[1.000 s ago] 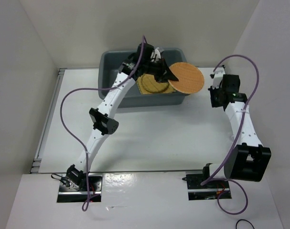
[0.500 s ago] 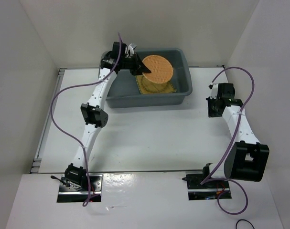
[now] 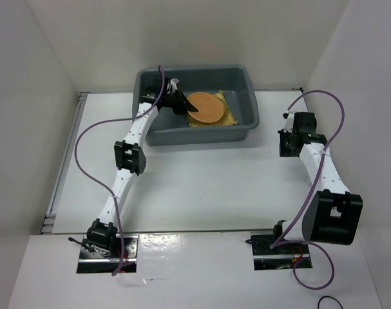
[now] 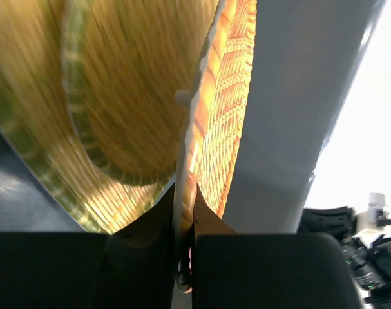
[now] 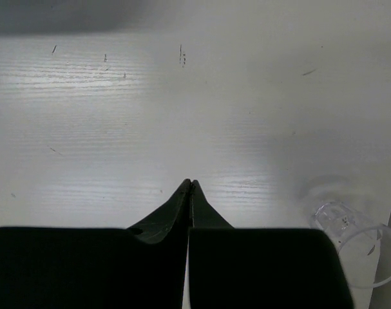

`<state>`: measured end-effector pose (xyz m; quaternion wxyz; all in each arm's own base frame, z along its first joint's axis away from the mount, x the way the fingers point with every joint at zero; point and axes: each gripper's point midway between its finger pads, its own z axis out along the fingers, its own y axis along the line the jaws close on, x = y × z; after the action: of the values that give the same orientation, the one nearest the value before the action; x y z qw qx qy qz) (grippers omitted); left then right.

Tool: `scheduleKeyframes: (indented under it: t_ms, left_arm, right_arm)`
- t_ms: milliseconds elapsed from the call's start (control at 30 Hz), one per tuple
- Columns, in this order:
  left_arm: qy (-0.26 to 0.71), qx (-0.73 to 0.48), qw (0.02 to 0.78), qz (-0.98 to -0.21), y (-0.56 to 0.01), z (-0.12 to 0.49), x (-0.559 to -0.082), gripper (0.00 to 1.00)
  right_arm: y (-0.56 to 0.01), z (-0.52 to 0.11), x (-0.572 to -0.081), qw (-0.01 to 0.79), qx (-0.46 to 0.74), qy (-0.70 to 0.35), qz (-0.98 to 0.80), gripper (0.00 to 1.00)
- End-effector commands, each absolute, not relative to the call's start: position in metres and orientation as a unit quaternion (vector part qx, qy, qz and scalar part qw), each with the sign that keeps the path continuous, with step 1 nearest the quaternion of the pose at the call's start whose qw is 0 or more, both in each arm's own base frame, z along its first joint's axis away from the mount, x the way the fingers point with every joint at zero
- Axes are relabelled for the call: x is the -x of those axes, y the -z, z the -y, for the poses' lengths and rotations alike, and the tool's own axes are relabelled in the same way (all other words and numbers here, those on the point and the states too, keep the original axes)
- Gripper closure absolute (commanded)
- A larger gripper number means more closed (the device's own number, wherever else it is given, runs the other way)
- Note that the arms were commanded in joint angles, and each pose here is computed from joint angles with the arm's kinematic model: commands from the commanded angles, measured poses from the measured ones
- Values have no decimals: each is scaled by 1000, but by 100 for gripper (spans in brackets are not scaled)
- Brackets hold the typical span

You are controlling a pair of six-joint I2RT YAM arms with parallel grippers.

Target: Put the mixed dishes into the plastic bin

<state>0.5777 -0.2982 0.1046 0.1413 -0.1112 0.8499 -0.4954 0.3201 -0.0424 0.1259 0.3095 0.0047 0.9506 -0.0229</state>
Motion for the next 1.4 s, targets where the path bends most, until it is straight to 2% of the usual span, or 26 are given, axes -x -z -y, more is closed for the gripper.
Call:
scheduleKeyframes:
  t_ms: [0, 67, 100, 133, 200, 300, 433, 467, 500, 700, 833, 933, 1133, 1233, 1367]
  left_arm:
    - [535, 94, 174, -821, -126, 299, -593, 93]
    - [534, 101, 166, -823, -113, 300, -594, 80]
    - [531, 104, 169, -824, -113, 299, -595, 67]
    - [531, 104, 169, -824, -113, 299, -595, 60]
    - [529, 107, 164, -825, -105, 299, -595, 50]
    - [531, 109, 165, -824, -101, 300, -597, 43]
    - [529, 122, 166, -824, -96, 299, -601, 19]
    - [525, 126, 169, -825, -95, 298, -603, 5]
    - [521, 136, 165, -826, -93, 298, -603, 0]
    - [475, 187, 200, -836, -121, 287, -611, 0]
    - [456, 168, 265, -833, -181, 286, -609, 0]
    - [456, 168, 276, -829, -207, 282, -603, 0]
    - [500, 137, 226, -825, -224, 300, -577, 0]
    - [456, 129, 249, -845, -224, 287, -572, 0]
    - [396, 128, 232, -879, -201, 275, -555, 0]
  right_arm:
    - [-127, 41, -329, 326, -6, 16, -945, 100]
    - [-125, 41, -331, 326, -6, 16, -945, 100]
    - [-125, 45, -331, 326, -12, 18, -945, 100]
    - [-125, 45, -331, 326, -12, 18, -945, 100]
    - [-125, 48, -330, 326, -16, 15, -945, 100]
    - [-125, 52, -330, 326, -23, 14, -945, 100]
    - [-125, 52, -330, 328, -20, 8, -945, 100]
    - [-122, 52, -330, 323, -20, 8, -946, 100]
    - [-123, 50, -330, 324, -19, 3, -946, 100]
    - [-123, 48, -330, 325, -11, -4, -946, 100]
    - [-123, 49, -330, 326, -14, -7, -945, 100]
    - [-123, 47, -331, 326, -13, -12, -945, 100]
    - [-126, 46, -331, 331, -6, -14, -943, 100]
    - [-126, 44, -331, 332, -5, -19, -943, 100]
    - [-126, 41, -329, 333, -2, -27, -942, 100]
